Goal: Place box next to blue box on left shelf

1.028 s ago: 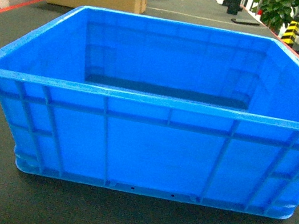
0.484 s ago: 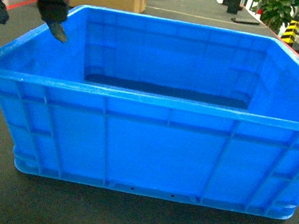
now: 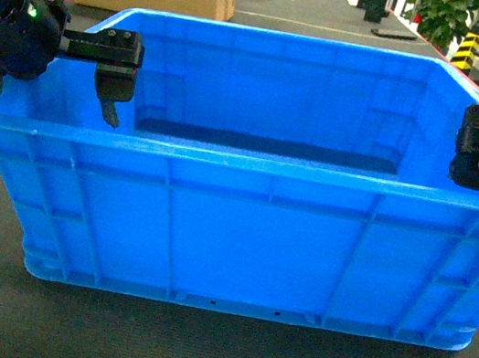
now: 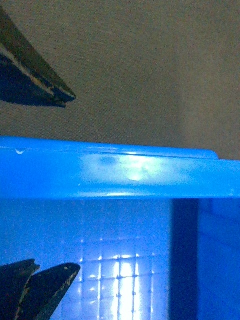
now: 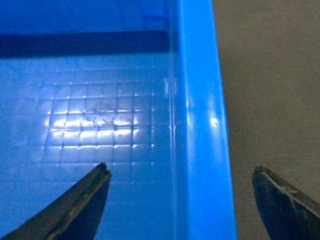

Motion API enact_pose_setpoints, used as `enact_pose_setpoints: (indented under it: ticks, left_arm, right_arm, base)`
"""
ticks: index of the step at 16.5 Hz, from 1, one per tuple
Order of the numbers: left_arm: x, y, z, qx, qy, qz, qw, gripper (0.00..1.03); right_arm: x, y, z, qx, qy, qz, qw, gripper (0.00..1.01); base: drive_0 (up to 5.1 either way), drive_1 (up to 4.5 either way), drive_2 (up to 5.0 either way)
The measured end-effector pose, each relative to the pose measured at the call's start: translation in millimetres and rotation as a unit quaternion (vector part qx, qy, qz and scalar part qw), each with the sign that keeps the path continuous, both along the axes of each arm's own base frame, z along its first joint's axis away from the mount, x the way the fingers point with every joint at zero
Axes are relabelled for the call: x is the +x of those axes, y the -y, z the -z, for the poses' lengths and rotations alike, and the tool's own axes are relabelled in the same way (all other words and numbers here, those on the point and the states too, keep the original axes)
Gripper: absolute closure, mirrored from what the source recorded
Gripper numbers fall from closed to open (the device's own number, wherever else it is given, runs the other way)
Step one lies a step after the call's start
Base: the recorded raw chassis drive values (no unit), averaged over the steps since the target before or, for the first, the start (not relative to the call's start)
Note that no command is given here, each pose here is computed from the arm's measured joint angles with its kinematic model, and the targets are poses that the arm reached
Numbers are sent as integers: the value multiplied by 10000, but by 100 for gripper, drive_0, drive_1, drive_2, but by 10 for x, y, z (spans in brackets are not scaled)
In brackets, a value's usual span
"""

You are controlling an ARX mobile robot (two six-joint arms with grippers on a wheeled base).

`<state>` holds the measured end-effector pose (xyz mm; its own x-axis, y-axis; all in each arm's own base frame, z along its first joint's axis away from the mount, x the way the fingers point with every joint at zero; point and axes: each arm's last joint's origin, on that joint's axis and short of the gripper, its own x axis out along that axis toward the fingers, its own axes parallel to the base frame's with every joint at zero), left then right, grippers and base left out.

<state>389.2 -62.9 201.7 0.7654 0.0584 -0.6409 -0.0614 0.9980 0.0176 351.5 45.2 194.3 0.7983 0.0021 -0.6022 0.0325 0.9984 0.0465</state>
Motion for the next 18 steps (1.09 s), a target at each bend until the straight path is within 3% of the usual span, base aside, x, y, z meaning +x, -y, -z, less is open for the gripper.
enact_pose_setpoints:
  ticks: [4, 6, 8, 10, 11, 13, 14, 15, 16, 17, 18]
  left_arm:
    - [-38, 14, -22, -17, -370, -172, 9992, 46]
    - [-72, -24, -57, -152, -567, -247, 9980, 66]
    - [-111, -33, -76, -159, -580, -245, 9979, 80]
    - [-205, -35, -82, -106, -432, -240, 9987, 83]
    - [-311, -15, -85, 38, -237, -205, 9995, 83]
    - [-567, 22, -173, 139, 452, -121, 9988, 83]
    - [-705, 36, -274, 129, 843, -112, 9963, 83]
    - [-1080, 42, -523, 96, 1672, -182, 9857, 83]
    - [-1595, 33, -511, 107, 1809, -224, 9832, 83]
    - [-1930, 27, -325, 263, 1567, -123, 9872, 83]
    - [-2080, 20, -450, 273, 2066, -71, 9780, 83]
  right_arm:
    - [-23, 1, -14, -18, -102, -2, 9999, 50]
    - [-47, 6, -26, -34, -182, 6, 9998, 70]
    - [-69, 10, -68, -36, -105, 48, 9999, 89]
    - [-181, 14, -108, -11, -31, 1, 10000, 91]
    - [-262, 15, -126, -4, 36, -7, 10000, 91]
    - [-476, 25, -228, -8, 410, 71, 9991, 91]
    - [-629, 10, -349, -41, 805, 112, 9967, 91]
    - [-959, -1, -563, -77, 1447, 180, 9893, 91]
    - [-1421, 9, -555, -108, 1594, 133, 9871, 91]
    - [-1741, 25, -353, -120, 1203, 82, 9926, 91]
    - [-1905, 23, -429, -16, 1490, 180, 9887, 91]
  base:
    - [0, 0, 0]
    - [0, 0, 0]
    - [0, 0, 0]
    - [0, 0, 0]
    - [0, 0, 0]
    - [0, 0, 0]
    - [0, 0, 0]
    - [0, 0, 0]
    - [0, 0, 0]
    - [0, 0, 0]
    - [0, 0, 0]
